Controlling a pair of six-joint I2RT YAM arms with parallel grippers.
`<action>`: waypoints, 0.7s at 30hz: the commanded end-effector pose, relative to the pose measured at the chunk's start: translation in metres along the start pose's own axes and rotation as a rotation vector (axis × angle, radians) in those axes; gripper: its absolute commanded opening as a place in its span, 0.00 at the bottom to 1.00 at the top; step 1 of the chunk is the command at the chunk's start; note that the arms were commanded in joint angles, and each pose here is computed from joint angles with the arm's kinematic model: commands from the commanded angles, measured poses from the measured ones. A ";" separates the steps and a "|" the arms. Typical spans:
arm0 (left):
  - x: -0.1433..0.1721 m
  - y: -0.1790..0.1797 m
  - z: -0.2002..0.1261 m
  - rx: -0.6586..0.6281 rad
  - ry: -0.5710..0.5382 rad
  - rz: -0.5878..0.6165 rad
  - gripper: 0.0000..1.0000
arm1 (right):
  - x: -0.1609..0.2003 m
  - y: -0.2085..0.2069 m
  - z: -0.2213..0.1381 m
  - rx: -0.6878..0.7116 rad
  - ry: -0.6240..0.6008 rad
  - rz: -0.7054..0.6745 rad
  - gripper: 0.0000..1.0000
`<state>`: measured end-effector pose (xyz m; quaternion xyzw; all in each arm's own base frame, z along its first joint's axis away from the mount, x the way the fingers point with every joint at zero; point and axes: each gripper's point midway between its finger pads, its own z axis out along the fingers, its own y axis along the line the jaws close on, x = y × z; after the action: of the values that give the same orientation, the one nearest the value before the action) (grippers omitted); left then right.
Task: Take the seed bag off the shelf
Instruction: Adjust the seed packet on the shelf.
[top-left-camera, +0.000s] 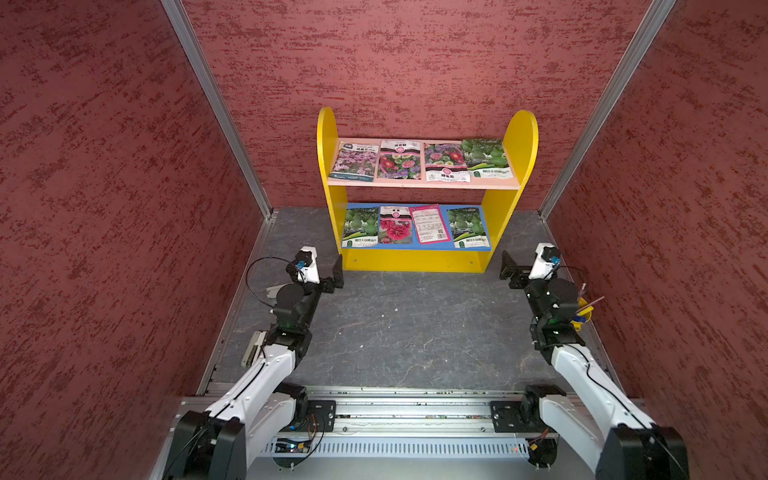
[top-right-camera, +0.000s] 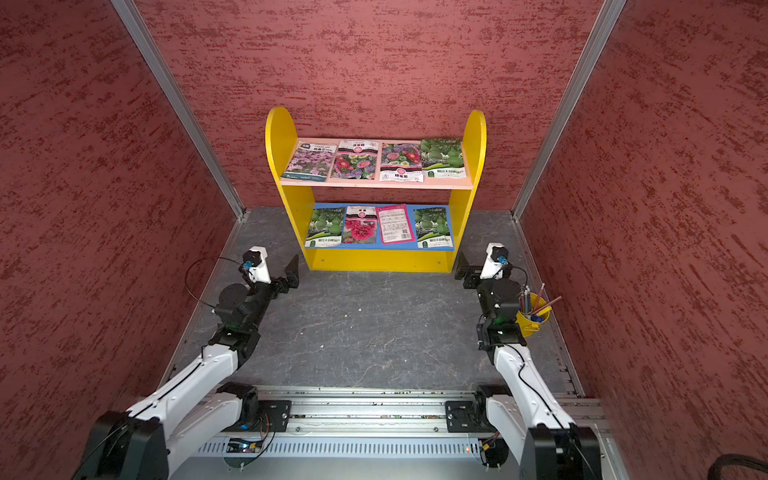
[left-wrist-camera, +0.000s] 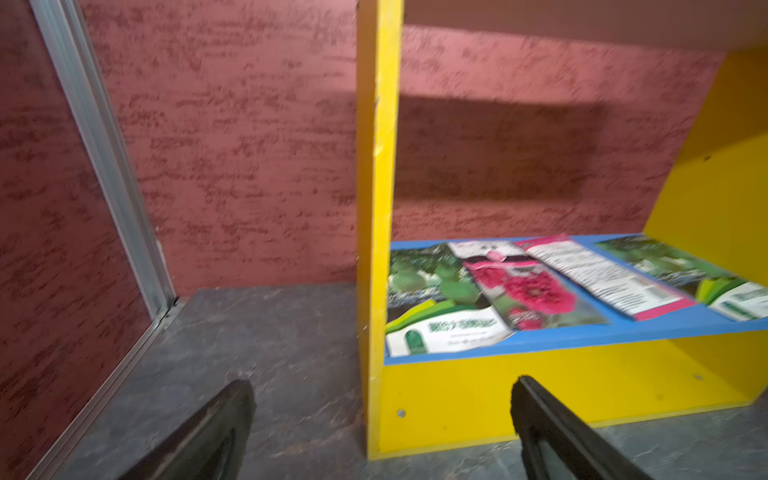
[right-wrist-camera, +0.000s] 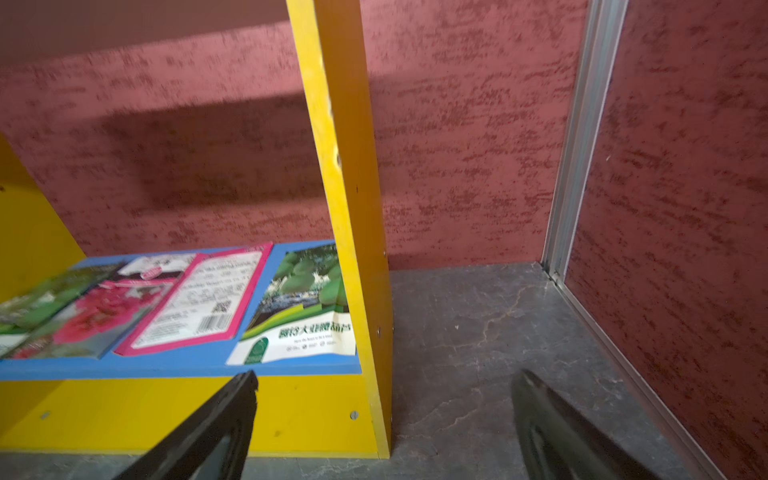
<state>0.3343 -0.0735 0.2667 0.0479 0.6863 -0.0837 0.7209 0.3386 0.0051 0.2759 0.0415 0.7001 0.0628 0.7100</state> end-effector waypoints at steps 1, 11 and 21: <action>0.005 -0.019 -0.007 0.012 0.129 0.013 1.00 | -0.010 -0.008 -0.018 0.077 0.093 0.076 0.99; -0.024 -0.112 -0.023 0.221 0.303 -0.063 1.00 | -0.094 0.023 -0.040 0.012 0.155 0.076 0.98; -0.024 -0.189 -0.037 0.464 0.379 -0.147 1.00 | -0.163 0.078 -0.034 -0.127 0.247 -0.020 0.98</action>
<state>0.2701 -0.2371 0.2891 0.1726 0.7763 -0.2450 0.5545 0.3056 0.0475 0.4526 0.0082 0.7489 0.1137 0.6528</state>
